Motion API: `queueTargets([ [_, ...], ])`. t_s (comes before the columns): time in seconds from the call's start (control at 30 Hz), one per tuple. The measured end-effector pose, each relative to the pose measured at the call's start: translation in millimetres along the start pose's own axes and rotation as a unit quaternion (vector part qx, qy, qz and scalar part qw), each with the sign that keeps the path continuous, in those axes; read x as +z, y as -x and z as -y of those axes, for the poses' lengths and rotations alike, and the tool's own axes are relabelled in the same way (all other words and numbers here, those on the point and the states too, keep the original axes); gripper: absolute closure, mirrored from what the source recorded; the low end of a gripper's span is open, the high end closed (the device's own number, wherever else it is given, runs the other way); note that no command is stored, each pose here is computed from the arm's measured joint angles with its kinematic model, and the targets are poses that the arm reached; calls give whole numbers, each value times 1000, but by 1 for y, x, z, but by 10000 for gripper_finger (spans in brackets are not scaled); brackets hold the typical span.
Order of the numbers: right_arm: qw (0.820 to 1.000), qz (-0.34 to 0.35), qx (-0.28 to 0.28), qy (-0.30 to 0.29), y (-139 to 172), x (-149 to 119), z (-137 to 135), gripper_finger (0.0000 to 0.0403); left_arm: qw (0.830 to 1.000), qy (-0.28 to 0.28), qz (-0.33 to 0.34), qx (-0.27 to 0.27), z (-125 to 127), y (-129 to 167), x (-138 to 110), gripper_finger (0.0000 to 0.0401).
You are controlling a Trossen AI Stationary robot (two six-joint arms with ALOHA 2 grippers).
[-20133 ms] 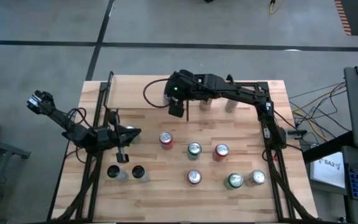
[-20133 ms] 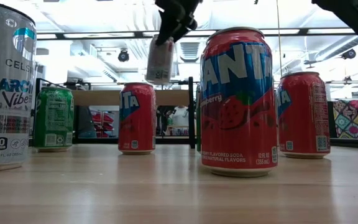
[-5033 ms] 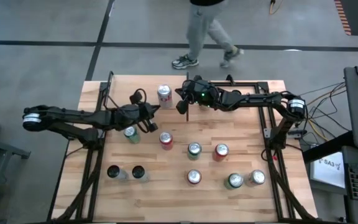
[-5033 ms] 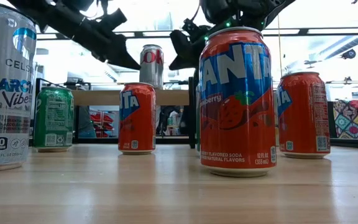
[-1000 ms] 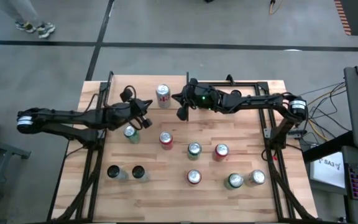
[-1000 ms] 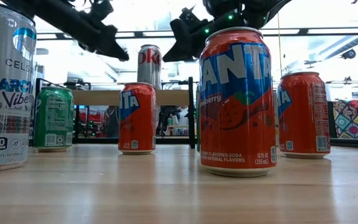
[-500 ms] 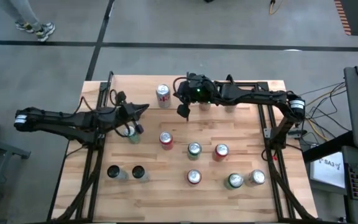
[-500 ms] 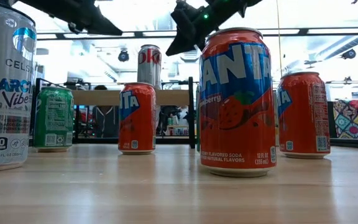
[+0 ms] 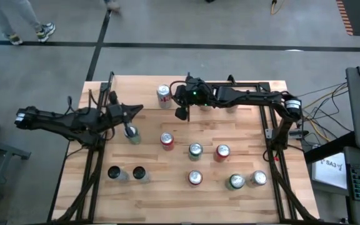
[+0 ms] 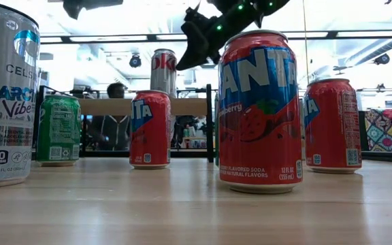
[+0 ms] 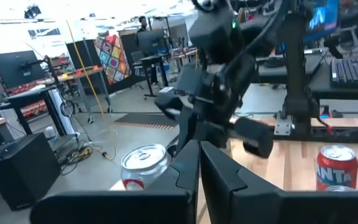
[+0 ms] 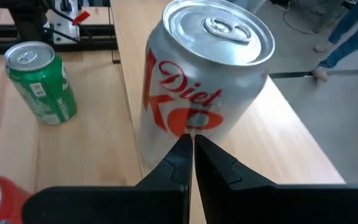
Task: Place canned beverage on shelf
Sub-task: Put the middle silver soda can on the shelf
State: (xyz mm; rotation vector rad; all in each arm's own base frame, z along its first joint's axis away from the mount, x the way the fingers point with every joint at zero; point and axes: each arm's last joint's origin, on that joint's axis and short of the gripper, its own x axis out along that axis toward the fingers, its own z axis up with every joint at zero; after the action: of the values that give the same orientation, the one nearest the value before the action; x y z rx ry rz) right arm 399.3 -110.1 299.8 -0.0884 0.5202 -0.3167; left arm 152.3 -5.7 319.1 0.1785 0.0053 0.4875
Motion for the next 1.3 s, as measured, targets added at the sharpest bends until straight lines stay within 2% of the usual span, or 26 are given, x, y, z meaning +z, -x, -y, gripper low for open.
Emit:
queueTargets([
  [0.43, 999, 33, -4, -4, -14, 0, -2, 394, 1000, -15, -8, -1, 3, -3, -2, 401],
  [0.87, 999, 48, -5, 8, -33, -5, -5, 394, 998, -29, -64, 0, 22, -25, -21, 401],
  [1.07, 999, 35, -4, 9, -31, -5, -5, 394, 993, -53, -105, 18, 33, -40, -36, 401],
  [1.3, 1000, 5, 0, 11, -16, -2, -3, 394, 988, -61, -132, 43, 33, -58, -50, 401],
])
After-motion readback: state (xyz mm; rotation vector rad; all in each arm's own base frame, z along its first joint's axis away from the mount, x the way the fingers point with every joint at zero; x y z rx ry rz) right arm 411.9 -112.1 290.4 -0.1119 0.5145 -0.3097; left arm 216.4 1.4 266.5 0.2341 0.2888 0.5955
